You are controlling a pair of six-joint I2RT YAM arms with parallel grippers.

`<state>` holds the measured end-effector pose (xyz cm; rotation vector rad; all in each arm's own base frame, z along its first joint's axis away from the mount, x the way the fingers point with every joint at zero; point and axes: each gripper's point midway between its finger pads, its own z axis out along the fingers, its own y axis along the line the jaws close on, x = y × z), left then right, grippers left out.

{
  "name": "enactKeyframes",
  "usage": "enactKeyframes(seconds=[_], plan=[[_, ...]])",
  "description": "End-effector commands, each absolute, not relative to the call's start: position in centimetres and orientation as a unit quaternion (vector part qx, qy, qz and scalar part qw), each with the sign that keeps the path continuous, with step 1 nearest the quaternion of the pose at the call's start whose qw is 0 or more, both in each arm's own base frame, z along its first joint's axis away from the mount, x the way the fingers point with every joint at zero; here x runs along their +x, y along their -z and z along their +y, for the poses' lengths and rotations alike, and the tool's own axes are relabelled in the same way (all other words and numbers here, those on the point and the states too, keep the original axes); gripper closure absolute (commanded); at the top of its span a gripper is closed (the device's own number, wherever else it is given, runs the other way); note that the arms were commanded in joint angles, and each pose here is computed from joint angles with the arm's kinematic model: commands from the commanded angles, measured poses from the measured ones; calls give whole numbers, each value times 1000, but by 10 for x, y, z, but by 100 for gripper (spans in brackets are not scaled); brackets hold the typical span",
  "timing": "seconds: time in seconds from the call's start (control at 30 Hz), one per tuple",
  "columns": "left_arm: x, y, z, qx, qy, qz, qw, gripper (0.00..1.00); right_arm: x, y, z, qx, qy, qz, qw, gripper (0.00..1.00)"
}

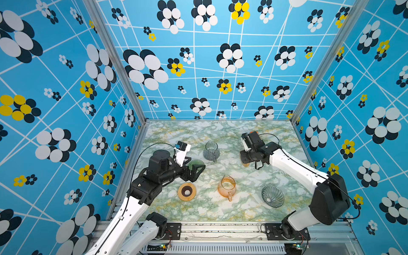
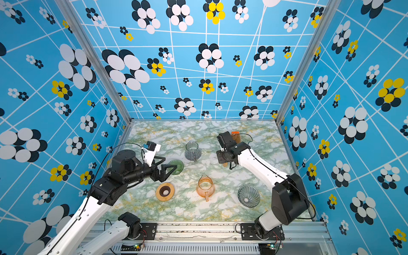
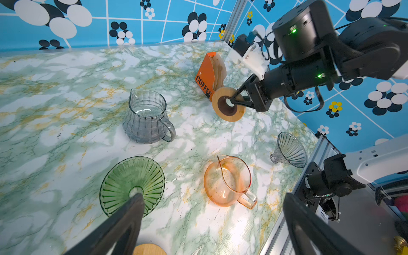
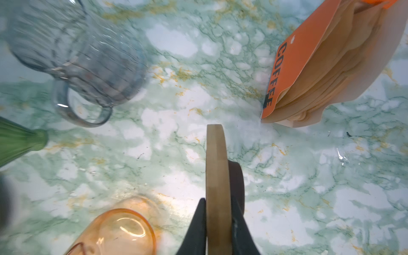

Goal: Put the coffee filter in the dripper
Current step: 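Carry the wooden ring stand over the orange pitcher while the left arm reaches toward it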

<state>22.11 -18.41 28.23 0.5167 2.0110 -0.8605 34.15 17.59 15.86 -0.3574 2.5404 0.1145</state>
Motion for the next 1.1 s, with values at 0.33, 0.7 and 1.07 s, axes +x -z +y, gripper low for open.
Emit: enactKeyframes(seconds=[0.33, 0.7, 1.07], plan=[[176, -287, -209, 280, 418, 787, 358, 1, 269, -208, 217, -86, -338, 899, 263, 83], [162, -265, -221, 283, 435, 792, 322, 1, 235, -210, 242, -60, -518, 828, 206, 82], [175, -249, -227, 213, 419, 818, 331, 1, 217, -182, 248, -51, -560, 813, 149, 82]])
